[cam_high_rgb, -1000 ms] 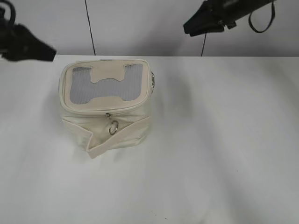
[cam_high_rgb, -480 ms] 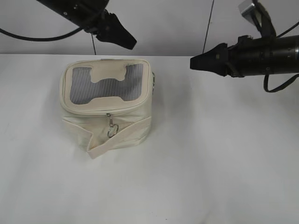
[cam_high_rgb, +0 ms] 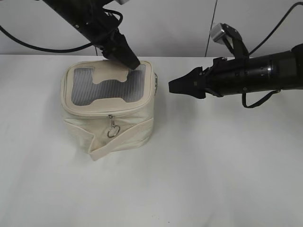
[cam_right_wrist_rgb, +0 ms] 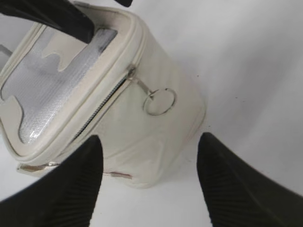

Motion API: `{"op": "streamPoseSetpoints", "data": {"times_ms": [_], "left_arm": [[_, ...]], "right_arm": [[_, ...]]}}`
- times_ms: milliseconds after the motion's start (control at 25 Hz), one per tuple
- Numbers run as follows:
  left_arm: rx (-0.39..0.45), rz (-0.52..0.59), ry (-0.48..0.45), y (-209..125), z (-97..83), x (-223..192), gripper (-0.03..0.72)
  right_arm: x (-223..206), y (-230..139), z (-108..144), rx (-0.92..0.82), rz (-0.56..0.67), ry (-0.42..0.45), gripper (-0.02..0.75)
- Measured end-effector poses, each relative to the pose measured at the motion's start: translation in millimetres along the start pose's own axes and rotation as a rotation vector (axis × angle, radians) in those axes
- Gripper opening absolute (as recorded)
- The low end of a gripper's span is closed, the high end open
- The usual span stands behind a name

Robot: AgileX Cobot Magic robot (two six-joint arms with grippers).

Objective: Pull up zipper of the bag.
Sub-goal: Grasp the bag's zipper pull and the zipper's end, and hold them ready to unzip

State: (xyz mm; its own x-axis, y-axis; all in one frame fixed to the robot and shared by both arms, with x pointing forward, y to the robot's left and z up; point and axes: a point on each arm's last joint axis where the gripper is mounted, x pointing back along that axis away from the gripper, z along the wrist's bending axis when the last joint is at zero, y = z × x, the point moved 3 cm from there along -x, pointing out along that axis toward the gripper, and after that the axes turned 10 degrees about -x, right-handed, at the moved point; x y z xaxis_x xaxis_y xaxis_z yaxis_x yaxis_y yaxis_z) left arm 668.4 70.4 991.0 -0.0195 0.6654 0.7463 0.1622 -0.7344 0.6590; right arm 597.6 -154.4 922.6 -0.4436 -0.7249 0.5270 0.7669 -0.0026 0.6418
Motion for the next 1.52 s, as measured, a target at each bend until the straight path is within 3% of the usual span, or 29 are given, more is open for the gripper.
{"op": "streamPoseSetpoints", "data": {"times_ms": [240,360,480,560,640,1000,1200,1520], "left_arm": [[0.001,0.043,0.019,-5,2.6,1,0.440],[0.005,0.045,0.018,-7,4.3,-2,0.402],[0.017,0.048,0.005,-10,5.2,-7,0.273],[0.016,0.051,0.007,-10,5.4,-7,0.134],[0.020,0.055,0.004,-12,5.9,-8,0.048],[0.027,0.049,0.001,-11,6.0,-9,0.038],[0.029,0.048,0.000,-11,6.0,-9,0.038],[0.033,0.048,0.001,-12,6.3,-9,0.038]], "right_arm": [[-11,-5,11,0.040,0.011,0.004,0.496],[-12,-5,11,0.042,0.008,-0.004,0.496],[-13,-5,10,0.070,0.005,-0.014,0.496],[-13,-4,9,0.090,0.000,-0.034,0.496],[-14,-4,5,0.103,-0.003,-0.056,0.496],[-32,-18,-10,0.093,0.041,-0.082,0.496],[-47,-23,3,0.170,0.054,-0.056,0.496],[-63,-11,4,0.233,0.043,-0.106,0.486]]}}
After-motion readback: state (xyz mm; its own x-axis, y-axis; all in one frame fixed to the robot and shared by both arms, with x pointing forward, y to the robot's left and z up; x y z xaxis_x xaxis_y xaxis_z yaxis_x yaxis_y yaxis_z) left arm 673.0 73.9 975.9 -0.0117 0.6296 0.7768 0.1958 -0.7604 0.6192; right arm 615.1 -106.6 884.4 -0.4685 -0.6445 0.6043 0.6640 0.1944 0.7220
